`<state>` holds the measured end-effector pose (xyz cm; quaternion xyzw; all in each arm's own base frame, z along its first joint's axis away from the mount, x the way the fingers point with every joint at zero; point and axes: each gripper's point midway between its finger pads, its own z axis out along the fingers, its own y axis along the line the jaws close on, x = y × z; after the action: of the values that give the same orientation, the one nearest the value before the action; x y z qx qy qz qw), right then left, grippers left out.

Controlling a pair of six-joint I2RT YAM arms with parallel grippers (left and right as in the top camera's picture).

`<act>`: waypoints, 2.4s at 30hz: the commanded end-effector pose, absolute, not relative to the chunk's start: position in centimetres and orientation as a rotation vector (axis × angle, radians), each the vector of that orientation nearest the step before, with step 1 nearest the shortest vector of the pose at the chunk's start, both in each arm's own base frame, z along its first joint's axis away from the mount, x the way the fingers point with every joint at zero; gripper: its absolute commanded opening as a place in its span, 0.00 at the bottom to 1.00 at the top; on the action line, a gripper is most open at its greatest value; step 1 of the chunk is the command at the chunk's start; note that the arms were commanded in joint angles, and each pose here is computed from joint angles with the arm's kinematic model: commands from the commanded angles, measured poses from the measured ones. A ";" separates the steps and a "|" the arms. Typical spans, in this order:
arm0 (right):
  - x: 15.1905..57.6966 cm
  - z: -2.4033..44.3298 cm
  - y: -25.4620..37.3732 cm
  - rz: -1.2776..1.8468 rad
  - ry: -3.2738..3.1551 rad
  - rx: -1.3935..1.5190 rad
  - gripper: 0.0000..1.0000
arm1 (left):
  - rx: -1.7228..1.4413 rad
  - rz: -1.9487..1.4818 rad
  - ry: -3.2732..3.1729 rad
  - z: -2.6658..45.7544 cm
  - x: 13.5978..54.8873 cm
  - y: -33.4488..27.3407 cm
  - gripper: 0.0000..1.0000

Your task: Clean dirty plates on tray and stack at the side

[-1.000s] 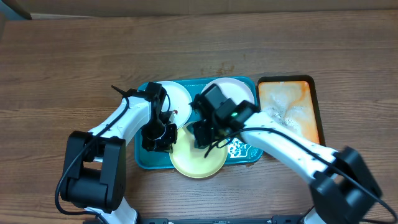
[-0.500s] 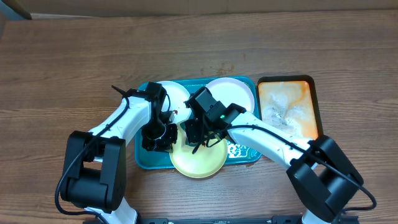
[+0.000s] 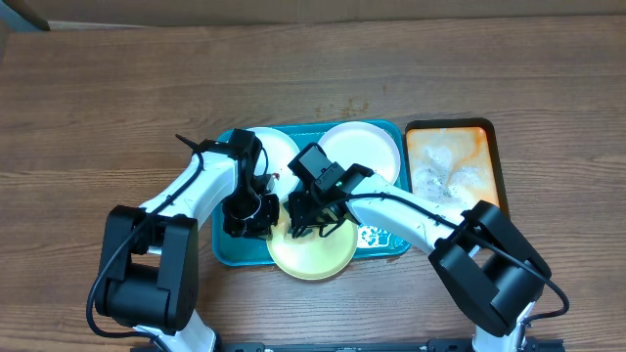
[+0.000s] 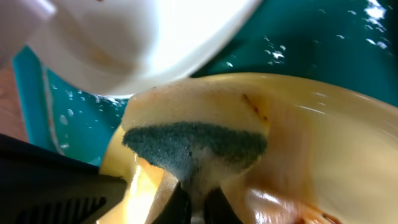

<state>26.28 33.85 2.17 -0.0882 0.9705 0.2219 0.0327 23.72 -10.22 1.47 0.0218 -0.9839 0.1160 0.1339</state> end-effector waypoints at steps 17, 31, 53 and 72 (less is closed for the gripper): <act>26.1 1.6 23.9 0.150 3.119 -0.281 0.04 | 0.122 0.254 -2.860 1.3 24.0 -9.6 0.04; 29.4 14.0 20.5 0.356 2.846 -0.116 0.04 | 0.157 0.192 -3.041 5.6 25.2 -8.3 0.04; 32.6 13.0 3.4 0.121 2.900 0.344 0.04 | 0.371 -0.221 -3.178 10.9 26.3 -5.2 0.04; 33.2 12.1 3.0 0.115 2.882 0.293 0.04 | 0.098 -1.001 -3.459 16.0 27.6 -7.9 0.04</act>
<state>33.23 3.11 12.17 0.1027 0.9867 0.0412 0.1192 26.35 -7.91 13.39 0.0055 -0.9620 -0.2311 -0.1452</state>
